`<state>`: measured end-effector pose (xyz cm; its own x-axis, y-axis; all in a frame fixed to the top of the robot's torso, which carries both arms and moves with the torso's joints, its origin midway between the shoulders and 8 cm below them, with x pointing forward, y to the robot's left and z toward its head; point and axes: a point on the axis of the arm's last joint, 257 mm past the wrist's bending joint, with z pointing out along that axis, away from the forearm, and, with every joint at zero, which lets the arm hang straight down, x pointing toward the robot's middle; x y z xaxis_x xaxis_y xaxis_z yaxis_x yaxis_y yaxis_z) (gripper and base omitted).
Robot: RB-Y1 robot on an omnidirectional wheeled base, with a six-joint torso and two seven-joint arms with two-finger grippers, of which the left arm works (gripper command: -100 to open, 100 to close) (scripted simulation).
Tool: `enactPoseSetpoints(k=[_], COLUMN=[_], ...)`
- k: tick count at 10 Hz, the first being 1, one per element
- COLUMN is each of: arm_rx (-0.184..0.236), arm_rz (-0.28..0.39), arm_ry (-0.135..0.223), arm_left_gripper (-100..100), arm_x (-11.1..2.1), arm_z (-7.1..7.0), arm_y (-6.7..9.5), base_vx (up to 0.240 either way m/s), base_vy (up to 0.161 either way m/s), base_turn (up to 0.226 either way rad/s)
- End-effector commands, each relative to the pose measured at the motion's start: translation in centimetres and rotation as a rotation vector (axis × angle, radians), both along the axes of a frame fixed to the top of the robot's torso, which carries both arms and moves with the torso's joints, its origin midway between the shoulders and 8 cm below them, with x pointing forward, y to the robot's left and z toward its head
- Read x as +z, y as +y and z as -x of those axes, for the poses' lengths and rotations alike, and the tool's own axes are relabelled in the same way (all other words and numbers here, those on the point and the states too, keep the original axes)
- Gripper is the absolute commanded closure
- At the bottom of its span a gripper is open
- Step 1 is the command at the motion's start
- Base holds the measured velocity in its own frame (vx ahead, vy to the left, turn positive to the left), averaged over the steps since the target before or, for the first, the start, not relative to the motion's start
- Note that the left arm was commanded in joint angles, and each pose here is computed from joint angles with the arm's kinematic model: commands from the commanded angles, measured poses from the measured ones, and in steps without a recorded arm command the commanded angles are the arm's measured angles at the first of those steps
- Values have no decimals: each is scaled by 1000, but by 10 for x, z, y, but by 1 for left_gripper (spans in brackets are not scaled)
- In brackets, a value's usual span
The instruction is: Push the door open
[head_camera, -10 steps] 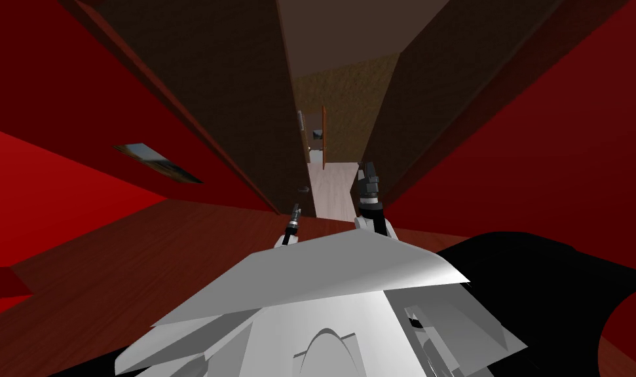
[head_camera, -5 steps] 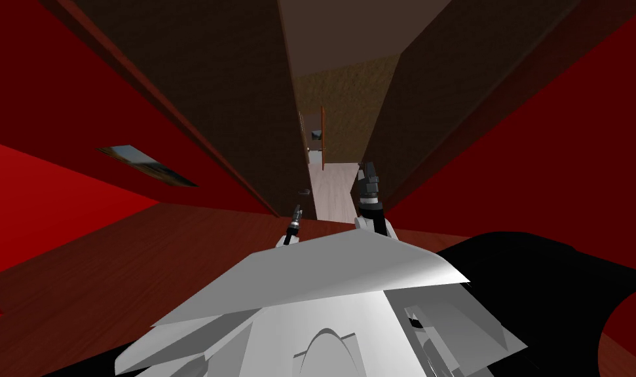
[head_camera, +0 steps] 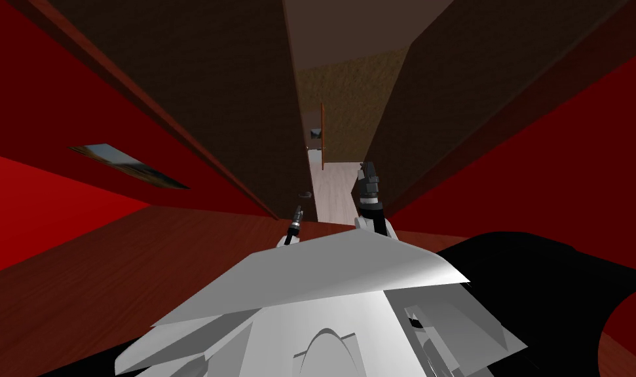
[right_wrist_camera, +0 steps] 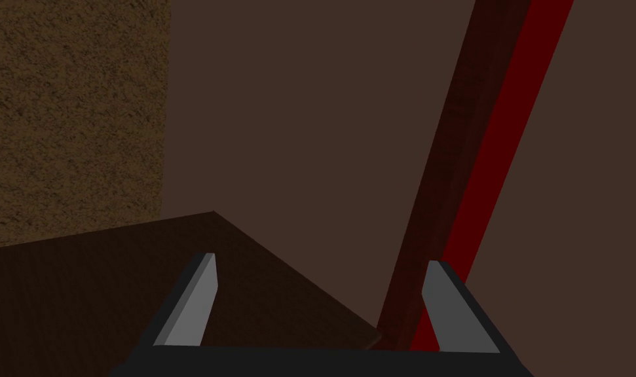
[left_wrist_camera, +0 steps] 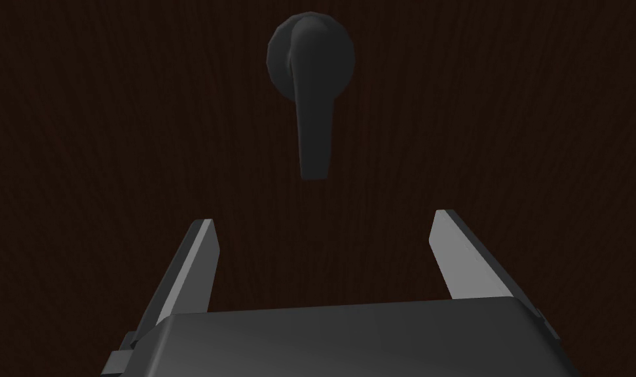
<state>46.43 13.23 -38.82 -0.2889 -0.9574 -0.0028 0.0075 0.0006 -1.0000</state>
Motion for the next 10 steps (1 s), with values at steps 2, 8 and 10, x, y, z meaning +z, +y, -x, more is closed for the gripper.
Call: enactPoseSetpoints(k=[2, 8, 10], arm_rx=[6, 23, 21], arm_rz=[-6, -2, -3], arm_ry=[2, 10, 9], arm_left_gripper=[-100, -100, 100], arm_x=[-1, -3, -3], arm_z=[-1, -4, -4], arm_y=[5, 6, 6], base_vx=[156, 192, 45], base_vy=[-24, -52, -8], base_turn=[-31, -27, 2])
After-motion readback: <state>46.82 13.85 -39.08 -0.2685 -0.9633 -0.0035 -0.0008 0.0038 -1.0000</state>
